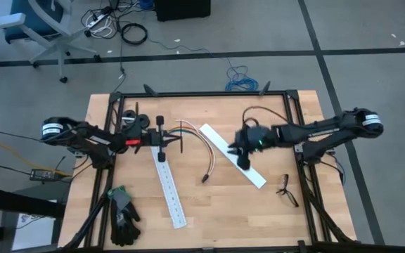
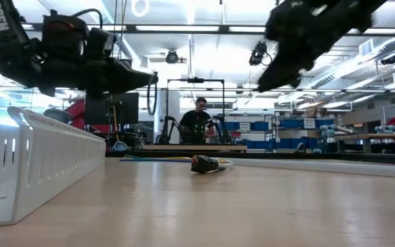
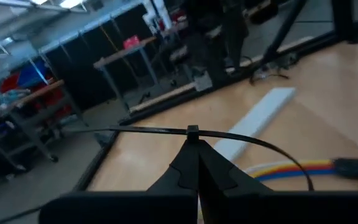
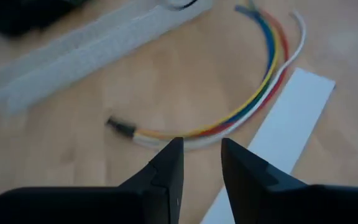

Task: Ziptie cables
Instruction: Wrap the cables together using the black zip tie

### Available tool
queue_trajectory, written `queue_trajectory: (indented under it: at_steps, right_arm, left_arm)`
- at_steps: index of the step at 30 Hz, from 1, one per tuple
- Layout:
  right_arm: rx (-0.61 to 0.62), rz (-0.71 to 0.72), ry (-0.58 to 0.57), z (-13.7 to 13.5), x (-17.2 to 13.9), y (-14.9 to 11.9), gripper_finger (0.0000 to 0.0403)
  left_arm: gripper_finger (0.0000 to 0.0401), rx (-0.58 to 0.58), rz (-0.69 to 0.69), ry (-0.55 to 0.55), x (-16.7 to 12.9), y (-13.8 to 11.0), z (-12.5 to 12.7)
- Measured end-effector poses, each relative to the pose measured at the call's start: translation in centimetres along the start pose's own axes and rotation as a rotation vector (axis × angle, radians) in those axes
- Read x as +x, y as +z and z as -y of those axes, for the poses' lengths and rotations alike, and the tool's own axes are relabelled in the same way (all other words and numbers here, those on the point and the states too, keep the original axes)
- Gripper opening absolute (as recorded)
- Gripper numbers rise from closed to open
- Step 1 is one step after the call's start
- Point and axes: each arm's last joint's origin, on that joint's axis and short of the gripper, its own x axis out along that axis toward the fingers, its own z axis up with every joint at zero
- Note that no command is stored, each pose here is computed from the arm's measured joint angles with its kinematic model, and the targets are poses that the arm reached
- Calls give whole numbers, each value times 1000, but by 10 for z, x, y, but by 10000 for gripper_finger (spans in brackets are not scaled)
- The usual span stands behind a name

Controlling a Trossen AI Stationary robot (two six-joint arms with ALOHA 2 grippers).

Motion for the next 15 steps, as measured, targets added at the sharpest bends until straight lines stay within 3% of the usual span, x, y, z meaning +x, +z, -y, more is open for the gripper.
queue_trajectory:
  at_steps: [6, 12, 15]
  right_arm:
    - [-180, -6, -51, -42, 6, -19, 95]
    - [-187, 9, -101, -49, 41, -29, 95]
    - [-248, 22, -85, -52, 62, -35, 95]
  left_arm:
    - [0, -2, -56, 41, 3, 5, 21]
    - [0, -51, -70, 20, 4, 7, 32]
    - [0, -49, -79, 27, 4, 8, 35]
